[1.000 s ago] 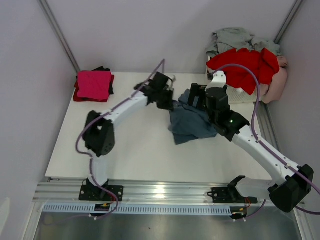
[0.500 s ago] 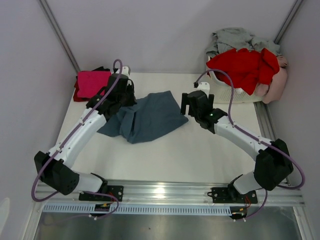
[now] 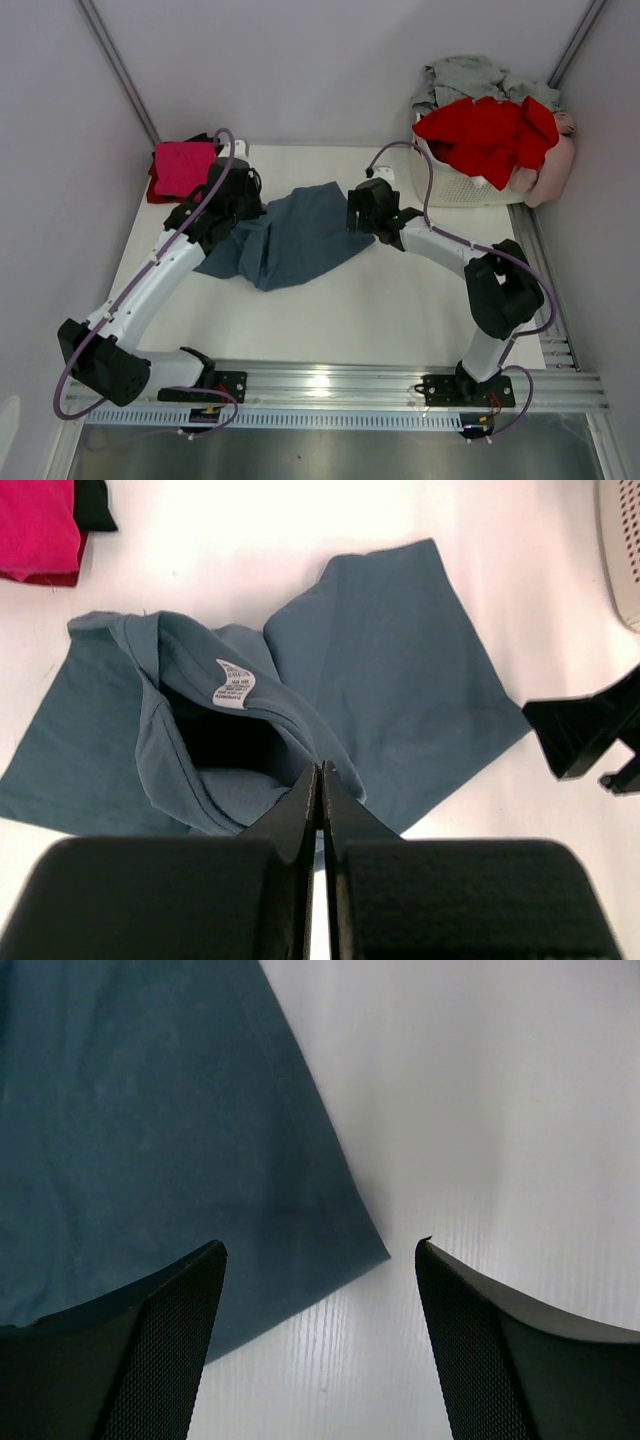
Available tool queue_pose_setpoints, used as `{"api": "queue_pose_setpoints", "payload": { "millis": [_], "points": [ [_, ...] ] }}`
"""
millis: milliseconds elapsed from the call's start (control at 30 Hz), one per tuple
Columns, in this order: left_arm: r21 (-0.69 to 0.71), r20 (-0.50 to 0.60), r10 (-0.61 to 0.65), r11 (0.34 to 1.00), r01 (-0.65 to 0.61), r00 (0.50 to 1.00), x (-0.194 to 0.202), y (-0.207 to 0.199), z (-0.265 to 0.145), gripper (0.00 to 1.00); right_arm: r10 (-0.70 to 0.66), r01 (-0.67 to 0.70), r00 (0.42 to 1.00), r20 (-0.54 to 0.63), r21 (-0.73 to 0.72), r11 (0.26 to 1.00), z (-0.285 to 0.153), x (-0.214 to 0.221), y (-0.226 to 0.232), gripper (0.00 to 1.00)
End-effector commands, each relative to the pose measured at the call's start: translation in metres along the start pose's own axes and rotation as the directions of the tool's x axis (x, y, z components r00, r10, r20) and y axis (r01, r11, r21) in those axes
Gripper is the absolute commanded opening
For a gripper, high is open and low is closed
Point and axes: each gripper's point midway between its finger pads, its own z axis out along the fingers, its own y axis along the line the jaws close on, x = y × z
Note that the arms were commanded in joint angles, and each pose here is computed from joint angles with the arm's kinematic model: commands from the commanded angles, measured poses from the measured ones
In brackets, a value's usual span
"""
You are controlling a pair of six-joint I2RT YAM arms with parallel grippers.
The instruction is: Fold and stack the t-shirts
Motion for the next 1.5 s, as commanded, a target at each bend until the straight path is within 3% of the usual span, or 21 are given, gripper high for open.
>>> {"api": "queue_pose_setpoints", "payload": {
  "millis": [0, 300, 433, 567, 900, 1233, 1333, 1433, 1467],
  "points": [
    [0.016, 0.052, -0.052, 0.999, 0.052, 0.997, -0.010, 0.000, -0.010, 0.00, 0.055, -0.051, 0.996, 0.074, -0.061, 0.997, 0.012, -0.034, 0.013, 0.79],
    [0.021, 0.033, -0.068, 0.998, 0.067, 0.997, 0.006, 0.006, -0.019, 0.00, 0.058, -0.056, 0.998, 0.022, -0.070, 0.996, 0.059, -0.014, 0.014, 0.79],
    [0.017, 0.027, -0.066, 0.998, 0.066, 0.997, 0.014, 0.010, -0.023, 0.00, 0.052, -0.051, 0.999, 0.005, -0.099, 0.994, 0.092, -0.028, 0.024, 0.79],
    [0.007, 0.044, -0.068, 0.998, 0.068, 0.997, 0.017, 0.017, -0.029, 0.01, 0.074, -0.067, 0.997, 0.036, -0.159, 0.985, 0.112, -0.072, 0.043, 0.79],
    [0.013, 0.032, -0.083, 0.997, 0.082, 0.996, 0.037, 0.025, -0.034, 0.00, 0.082, -0.097, 0.994, -0.076, -0.228, 0.969, 0.168, -0.050, 0.064, 0.75],
    [-0.006, 0.025, -0.062, 0.998, 0.062, 0.998, 0.044, 0.033, -0.042, 0.01, 0.073, -0.113, 0.986, -0.150, -0.278, 0.954, 0.186, -0.017, 0.080, 0.75],
    [-0.013, 0.025, -0.051, 0.999, 0.052, 0.998, 0.045, 0.036, -0.042, 0.00, 0.066, -0.114, 0.983, -0.170, -0.286, 0.951, 0.189, -0.006, 0.083, 0.66],
    [-0.019, 0.031, -0.046, 0.999, 0.047, 0.998, 0.043, 0.037, -0.043, 0.00, 0.057, -0.108, 0.982, -0.180, -0.290, 0.951, 0.190, 0.000, 0.086, 0.40],
    [-0.020, 0.033, -0.045, 0.999, 0.046, 0.998, 0.042, 0.037, -0.043, 0.00, 0.060, -0.112, 0.982, -0.181, -0.293, 0.949, 0.190, 0.000, 0.088, 0.23]
  ]
}}
